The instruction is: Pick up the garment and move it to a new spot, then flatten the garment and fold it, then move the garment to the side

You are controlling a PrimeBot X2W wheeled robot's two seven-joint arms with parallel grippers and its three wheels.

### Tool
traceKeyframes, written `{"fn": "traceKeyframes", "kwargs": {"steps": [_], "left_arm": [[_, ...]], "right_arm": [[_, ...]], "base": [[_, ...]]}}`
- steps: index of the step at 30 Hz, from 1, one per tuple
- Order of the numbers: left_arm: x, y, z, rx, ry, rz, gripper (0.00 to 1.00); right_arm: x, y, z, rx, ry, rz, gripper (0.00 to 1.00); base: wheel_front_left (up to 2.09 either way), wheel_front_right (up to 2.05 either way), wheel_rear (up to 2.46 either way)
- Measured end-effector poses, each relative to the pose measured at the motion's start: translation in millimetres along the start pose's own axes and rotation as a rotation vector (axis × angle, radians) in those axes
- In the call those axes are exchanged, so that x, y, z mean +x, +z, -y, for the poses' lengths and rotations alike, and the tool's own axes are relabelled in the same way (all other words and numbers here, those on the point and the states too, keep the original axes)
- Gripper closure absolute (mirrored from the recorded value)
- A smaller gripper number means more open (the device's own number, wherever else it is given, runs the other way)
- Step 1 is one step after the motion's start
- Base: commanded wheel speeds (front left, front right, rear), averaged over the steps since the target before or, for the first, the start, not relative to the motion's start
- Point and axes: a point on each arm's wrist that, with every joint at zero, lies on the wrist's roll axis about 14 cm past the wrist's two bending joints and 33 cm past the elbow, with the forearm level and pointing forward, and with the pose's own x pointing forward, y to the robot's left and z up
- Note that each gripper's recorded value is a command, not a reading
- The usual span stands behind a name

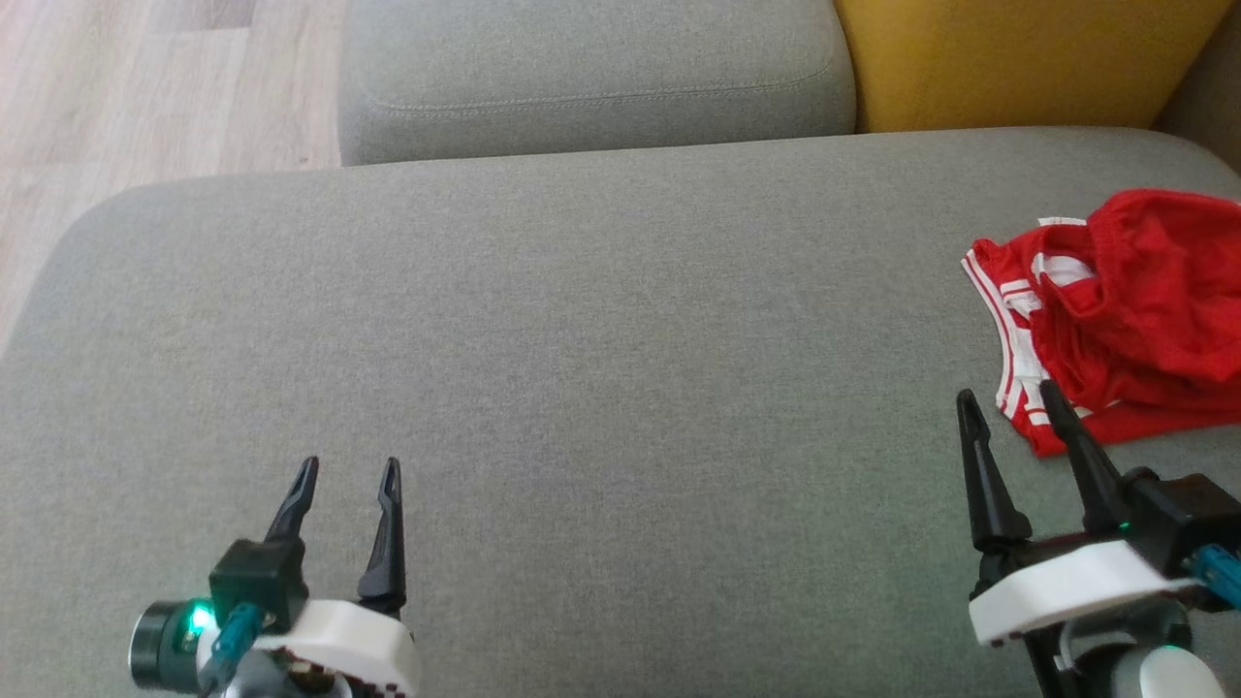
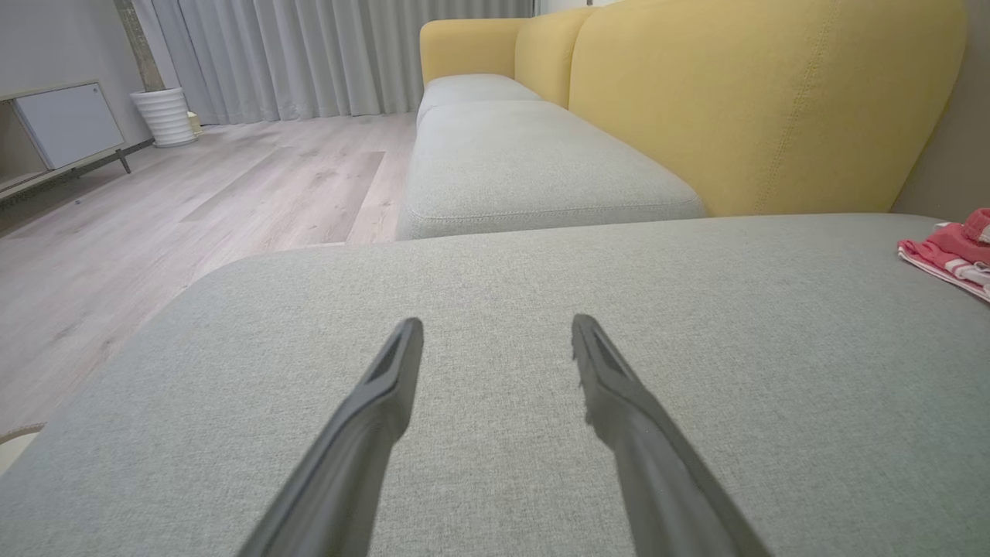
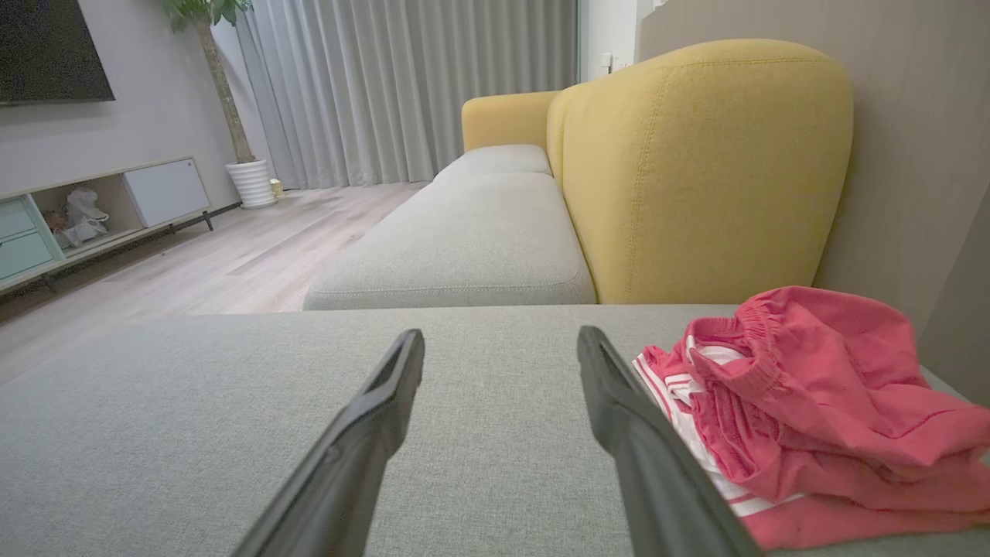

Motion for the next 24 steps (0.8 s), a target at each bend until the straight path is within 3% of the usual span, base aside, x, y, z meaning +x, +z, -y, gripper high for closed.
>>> {"fn": "traceKeyframes", "kwargs": {"steps": [24], "left_arm": [[-1.3, -5.2, -2.3, 0.001, 0.006, -0.022, 0.0]], "right_arm": [[-1.7, -4.3, 2.3, 0.001, -0.007, -0.015, 0.0]], "base": [[0.0, 0.0, 0.0]]}}
